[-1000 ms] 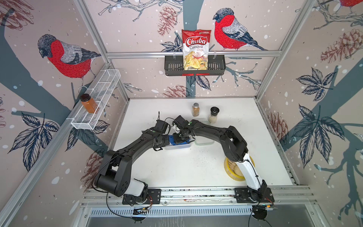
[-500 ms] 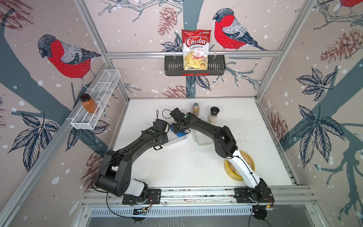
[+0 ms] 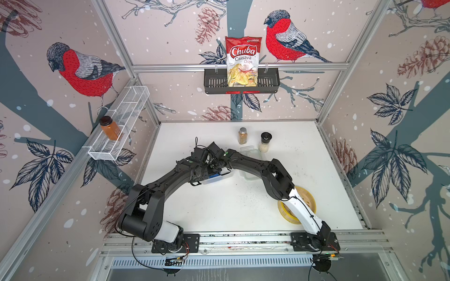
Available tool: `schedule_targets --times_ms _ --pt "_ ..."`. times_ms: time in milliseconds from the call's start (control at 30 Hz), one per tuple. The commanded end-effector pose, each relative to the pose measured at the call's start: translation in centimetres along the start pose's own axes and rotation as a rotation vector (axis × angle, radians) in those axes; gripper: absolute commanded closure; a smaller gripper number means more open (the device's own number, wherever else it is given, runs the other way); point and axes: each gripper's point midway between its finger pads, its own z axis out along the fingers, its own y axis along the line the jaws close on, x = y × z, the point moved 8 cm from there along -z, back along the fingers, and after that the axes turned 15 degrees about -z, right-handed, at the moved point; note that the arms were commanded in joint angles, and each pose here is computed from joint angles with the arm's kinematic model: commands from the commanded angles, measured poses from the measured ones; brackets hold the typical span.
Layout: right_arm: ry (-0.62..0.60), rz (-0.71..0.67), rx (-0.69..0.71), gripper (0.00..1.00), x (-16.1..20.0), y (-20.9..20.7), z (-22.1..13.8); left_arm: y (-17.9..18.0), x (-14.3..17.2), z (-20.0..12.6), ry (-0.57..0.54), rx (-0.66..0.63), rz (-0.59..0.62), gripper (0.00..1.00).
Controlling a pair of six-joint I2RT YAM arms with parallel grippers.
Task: Wipe the insides of the lunch boxes
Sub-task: Place the lunch box at the center of the board, then place the cleaning item at the center of the board.
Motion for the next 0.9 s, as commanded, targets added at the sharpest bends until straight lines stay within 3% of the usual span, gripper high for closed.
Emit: schedule_targets --times_ms 0,133,367,467,600,767,867 --pt "-0.075 -0.009 -0.092 1.0 -1.9 1.4 -5.2 -1.1 -1.2 -1.2 -0.043 0.074 0.0 0.41" --pt "-0.148 -0.043 -0.082 1.0 -3.7 1.5 -10.3 -1.4 -2.4 -2.8 -0.093 0.068 -0.023 0.3" --pt "-0.211 -0.084 -0.045 1.0 -4.4 4.6 -16.5 -2.1 -4.1 -5.8 -0.161 0.101 -0.042 0.25" --pt "-0.186 -0.063 0.06 1.0 -1.5 5.5 -19.2 -2.1 -5.0 -7.9 -0.225 0.123 -0.064 0.23" --pt "-0.15 -0.008 0.015 1.0 5.6 7.0 -21.4 -1.4 -6.5 -11.2 -0.35 0.175 -0.115 0.21" --pt "-0.079 0.115 -0.045 1.0 13.7 5.5 -19.5 -0.7 -8.0 -12.9 -0.391 0.206 -0.152 0.19" --pt "-0.028 0.174 -0.033 1.0 16.3 2.4 -17.5 -0.9 -8.1 -12.8 -0.392 0.212 -0.153 0.17"
